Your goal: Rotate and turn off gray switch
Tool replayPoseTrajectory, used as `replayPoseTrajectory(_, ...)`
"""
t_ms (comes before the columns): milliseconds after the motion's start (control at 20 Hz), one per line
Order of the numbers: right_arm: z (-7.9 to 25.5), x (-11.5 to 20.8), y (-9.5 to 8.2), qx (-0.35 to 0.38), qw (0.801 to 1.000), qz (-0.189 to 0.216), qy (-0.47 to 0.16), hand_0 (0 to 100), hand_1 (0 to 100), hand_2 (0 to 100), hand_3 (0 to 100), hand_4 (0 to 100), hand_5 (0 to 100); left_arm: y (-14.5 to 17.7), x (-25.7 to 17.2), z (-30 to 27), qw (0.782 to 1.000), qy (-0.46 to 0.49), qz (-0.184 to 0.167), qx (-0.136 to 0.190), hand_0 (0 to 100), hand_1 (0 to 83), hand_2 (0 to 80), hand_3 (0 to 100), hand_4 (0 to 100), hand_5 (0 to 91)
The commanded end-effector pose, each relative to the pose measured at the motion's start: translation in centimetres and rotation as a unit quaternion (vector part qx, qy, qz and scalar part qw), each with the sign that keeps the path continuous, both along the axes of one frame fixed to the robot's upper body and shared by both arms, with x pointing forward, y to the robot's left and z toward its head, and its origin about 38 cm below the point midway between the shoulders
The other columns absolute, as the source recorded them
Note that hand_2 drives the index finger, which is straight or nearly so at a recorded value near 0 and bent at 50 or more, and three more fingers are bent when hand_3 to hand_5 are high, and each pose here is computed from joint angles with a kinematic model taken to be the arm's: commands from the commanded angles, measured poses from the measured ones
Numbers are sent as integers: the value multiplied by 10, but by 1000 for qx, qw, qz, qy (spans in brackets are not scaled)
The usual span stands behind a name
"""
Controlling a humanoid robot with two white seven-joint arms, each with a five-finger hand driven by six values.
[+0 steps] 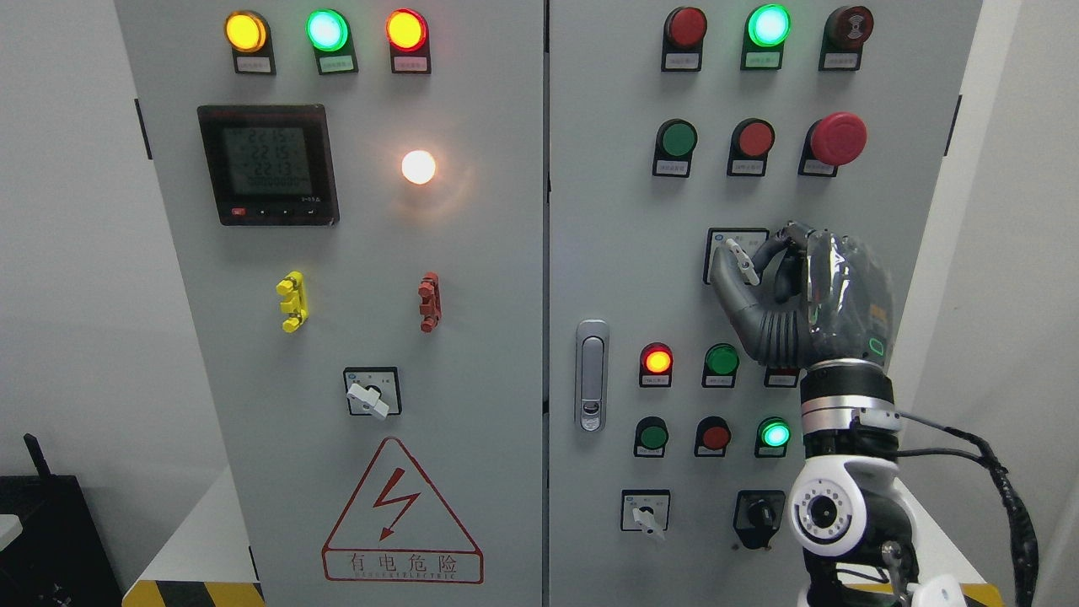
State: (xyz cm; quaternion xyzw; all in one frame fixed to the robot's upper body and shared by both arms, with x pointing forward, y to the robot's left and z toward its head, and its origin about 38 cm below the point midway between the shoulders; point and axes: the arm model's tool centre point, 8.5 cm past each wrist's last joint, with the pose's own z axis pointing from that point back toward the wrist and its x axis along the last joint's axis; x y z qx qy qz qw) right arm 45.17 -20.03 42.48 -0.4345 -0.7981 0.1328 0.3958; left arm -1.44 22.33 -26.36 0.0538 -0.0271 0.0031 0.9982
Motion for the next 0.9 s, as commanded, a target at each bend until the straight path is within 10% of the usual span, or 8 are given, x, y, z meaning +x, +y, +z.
replayPoseTrajectory(0,0,0,0,0,1000,0,0,456,384,803,1000,923,1000,0,-8,1,1000,12,11,0,120,389,0,0,0,0)
replayPoseTrajectory(850,-1,1,-1,4,1000,-4,6,439,333,862,1000,905,1000,0,-8,1,1000,11,12,0,120,389,0,0,0,0)
